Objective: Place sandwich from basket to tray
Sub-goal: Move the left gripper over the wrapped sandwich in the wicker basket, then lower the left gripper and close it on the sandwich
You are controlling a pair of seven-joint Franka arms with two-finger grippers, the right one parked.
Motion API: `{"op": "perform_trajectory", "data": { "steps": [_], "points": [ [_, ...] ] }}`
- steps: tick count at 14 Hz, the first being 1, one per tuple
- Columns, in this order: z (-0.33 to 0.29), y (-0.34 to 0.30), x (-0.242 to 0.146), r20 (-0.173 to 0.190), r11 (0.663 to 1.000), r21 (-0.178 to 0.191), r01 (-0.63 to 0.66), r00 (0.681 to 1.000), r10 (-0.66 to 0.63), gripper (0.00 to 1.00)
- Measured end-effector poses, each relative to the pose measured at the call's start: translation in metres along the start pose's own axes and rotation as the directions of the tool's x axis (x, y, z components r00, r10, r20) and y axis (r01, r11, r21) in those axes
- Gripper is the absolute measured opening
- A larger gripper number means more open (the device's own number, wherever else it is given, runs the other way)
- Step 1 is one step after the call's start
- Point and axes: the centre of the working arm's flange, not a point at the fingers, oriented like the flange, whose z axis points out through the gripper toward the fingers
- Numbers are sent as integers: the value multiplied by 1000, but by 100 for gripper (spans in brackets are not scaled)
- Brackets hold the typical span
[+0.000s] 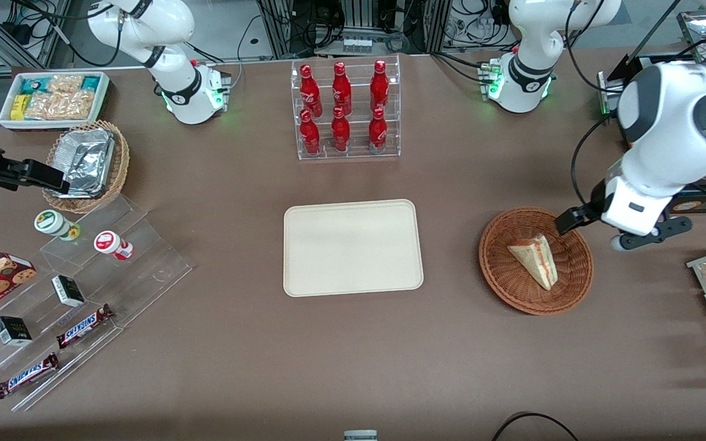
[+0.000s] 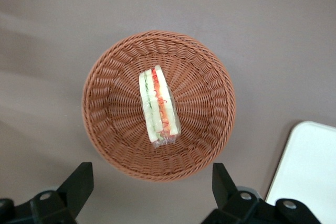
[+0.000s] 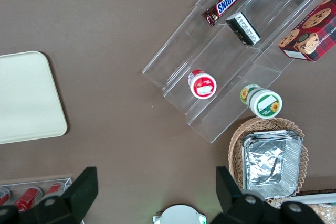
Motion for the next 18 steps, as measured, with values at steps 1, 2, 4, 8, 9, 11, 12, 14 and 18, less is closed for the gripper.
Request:
{"op": "perform_trajectory", "data": {
  "steps": [1, 2, 4, 8, 9, 11, 12, 14, 18],
  "points": [
    [16, -2, -4, -7, 1000, -4, 26, 1000, -26, 100],
    [33, -4, -9, -14, 999, -8, 45, 999, -45, 100],
    [62, -9, -19, -27, 998, -17, 63, 998, -64, 100],
    [94, -11, -26, -47, 992, -36, 121, 991, -123, 100],
    [102, -11, -25, -50, 990, -41, 134, 990, -136, 100],
    [121, -11, -26, -56, 987, -51, 151, 987, -153, 100],
    [130, -11, -27, -59, 986, -56, 156, 985, -159, 100],
    [145, -11, -28, -55, 985, -56, 161, 985, -164, 100],
    [162, -11, -28, -45, 985, -54, 164, 985, -167, 100]
  ]
}}
